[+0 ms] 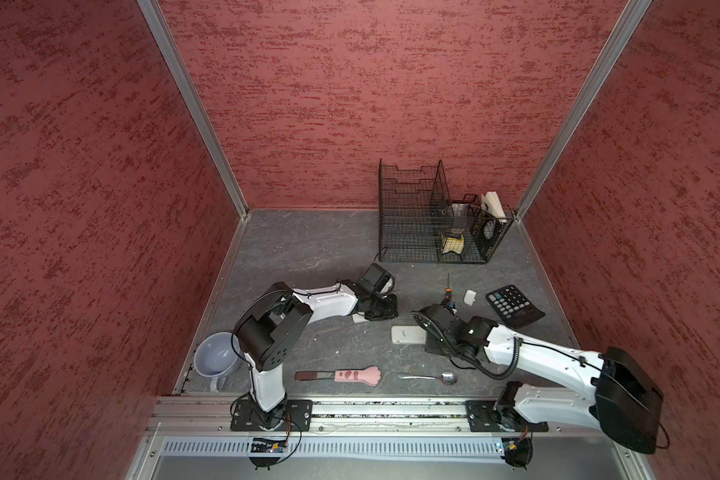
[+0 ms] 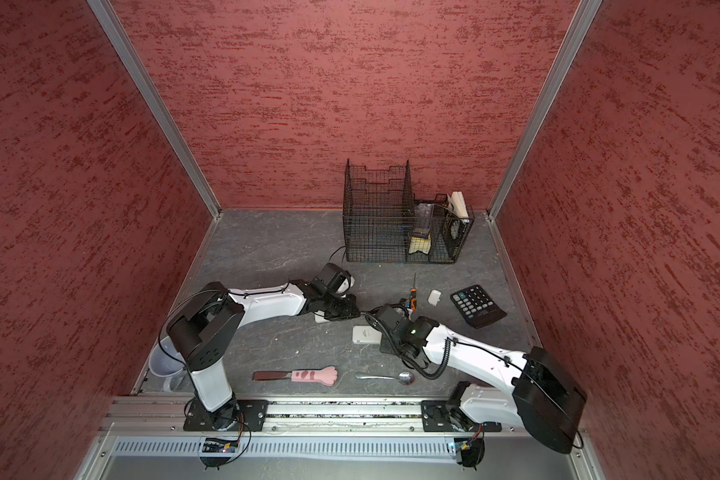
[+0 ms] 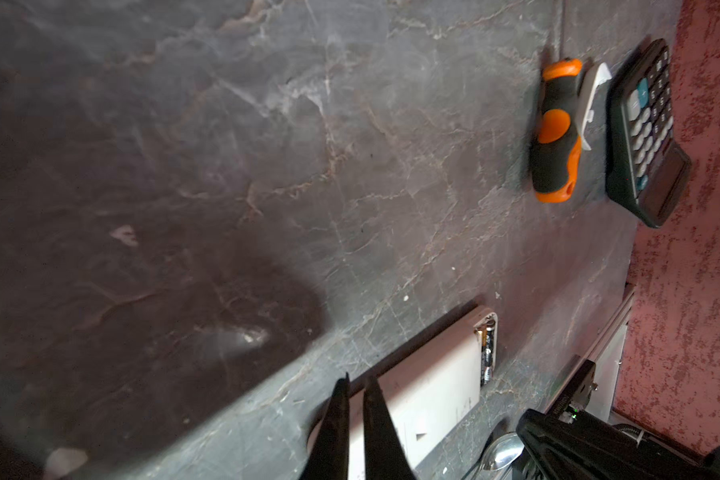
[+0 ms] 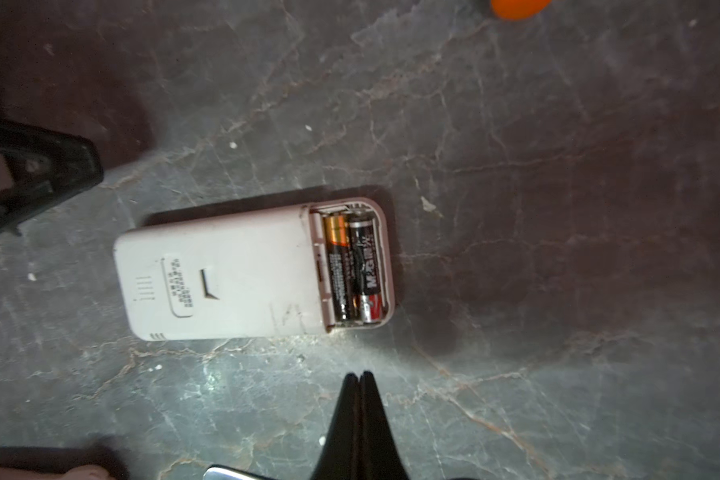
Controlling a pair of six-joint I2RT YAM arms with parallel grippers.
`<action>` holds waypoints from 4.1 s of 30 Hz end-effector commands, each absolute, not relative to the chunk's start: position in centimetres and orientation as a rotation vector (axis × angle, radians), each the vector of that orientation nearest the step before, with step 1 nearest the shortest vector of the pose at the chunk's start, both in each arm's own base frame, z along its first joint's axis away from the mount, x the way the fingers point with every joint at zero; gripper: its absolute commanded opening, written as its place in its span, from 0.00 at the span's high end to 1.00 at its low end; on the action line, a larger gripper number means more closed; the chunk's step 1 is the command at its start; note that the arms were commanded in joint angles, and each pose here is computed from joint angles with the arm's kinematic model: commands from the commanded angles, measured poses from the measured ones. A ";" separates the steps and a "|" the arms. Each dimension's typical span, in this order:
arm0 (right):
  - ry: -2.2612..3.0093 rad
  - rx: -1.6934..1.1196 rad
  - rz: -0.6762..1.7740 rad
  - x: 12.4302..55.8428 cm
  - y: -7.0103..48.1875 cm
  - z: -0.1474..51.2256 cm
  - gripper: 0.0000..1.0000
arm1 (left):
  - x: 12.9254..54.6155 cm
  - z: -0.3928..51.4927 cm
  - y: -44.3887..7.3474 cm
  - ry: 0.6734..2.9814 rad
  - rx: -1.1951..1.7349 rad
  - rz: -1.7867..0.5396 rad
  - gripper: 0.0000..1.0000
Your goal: Unload the batteries from the remote control
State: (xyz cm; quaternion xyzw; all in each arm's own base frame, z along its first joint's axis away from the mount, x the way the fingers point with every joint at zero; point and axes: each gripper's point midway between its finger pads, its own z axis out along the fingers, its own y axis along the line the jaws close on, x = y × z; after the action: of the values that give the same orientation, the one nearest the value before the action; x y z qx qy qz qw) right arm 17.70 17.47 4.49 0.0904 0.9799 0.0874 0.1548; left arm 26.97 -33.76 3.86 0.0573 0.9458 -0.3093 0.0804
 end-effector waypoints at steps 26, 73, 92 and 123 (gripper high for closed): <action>2.797 0.370 0.285 18.5 19.1 0.9 1.00 | 25.3 2.9 -34.1 2.846 0.199 -0.933 0.90; 2.718 0.375 0.206 33.4 10.7 2.6 0.59 | 33.7 13.4 -30.0 2.578 -0.029 -1.108 0.61; 2.466 -0.025 0.628 28.8 17.1 12.6 0.98 | 33.9 16.4 -29.0 2.466 -0.092 -1.254 0.55; 2.281 -0.358 0.720 27.6 26.6 19.6 1.00 | 31.3 22.9 -30.5 2.211 0.023 -1.511 0.56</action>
State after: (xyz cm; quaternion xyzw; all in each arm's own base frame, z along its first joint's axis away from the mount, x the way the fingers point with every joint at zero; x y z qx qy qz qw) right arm 27.32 26.70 18.99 -0.1281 0.8796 0.3052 0.3418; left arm 30.97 -29.79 21.62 -0.0030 0.8146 -0.5336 0.2273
